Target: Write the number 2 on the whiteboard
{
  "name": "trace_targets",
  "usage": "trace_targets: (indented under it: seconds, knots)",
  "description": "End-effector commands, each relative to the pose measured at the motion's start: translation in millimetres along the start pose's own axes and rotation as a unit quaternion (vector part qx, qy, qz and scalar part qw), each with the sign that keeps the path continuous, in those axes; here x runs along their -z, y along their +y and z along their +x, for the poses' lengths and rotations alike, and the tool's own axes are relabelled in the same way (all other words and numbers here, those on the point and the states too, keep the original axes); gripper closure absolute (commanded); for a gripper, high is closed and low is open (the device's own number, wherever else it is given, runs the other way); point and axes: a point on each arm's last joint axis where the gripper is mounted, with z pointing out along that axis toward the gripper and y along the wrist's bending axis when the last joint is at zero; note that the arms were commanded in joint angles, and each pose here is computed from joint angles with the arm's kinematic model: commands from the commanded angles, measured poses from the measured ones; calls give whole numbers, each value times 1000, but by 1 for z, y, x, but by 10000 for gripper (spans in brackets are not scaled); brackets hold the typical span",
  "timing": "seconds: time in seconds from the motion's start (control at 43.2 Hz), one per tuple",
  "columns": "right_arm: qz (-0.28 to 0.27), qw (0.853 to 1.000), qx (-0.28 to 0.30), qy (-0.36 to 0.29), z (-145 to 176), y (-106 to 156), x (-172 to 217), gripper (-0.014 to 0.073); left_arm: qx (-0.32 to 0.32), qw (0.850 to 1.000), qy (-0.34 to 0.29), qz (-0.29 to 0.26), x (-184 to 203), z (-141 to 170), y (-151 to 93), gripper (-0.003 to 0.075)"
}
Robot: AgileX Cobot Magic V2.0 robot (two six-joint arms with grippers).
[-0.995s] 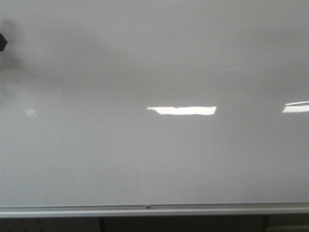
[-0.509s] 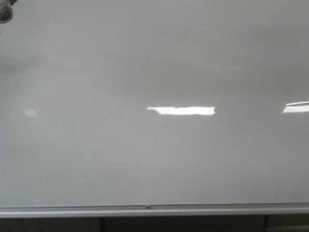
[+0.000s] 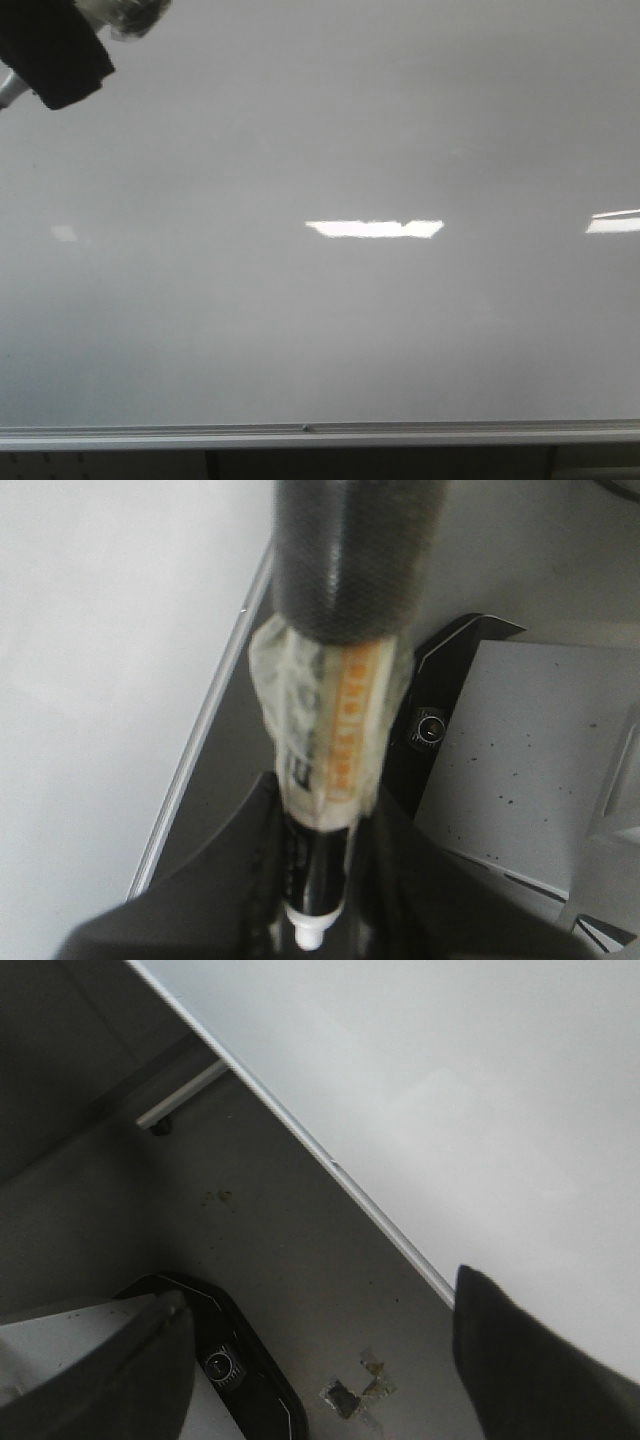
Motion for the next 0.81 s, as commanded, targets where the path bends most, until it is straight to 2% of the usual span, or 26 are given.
trace_targets:
  seconds: [0.0, 0.185, 0.37, 0.509, 0.787]
  knots:
    - [-34, 997, 50, -41, -22, 14, 3, 34, -48, 998, -41, 0, 13, -16, -23, 741]
    - [-91, 984, 147, -40, -46, 36, -10, 34, -89, 993, -73, -7, 9, -31, -39, 741]
    - [-112, 970, 213, -22, -64, 49, -23, 34, -104, 991, -80, -5, 7, -35, -46, 741]
    - [-127, 965, 230, -9, -73, 52, -33, 34, -103, 992, -70, 2, 2, -41, -43, 741]
    - [-116, 966, 231, -15, -78, 49, -36, 34, -106, 993, -39, 25, -9, -66, -30, 741]
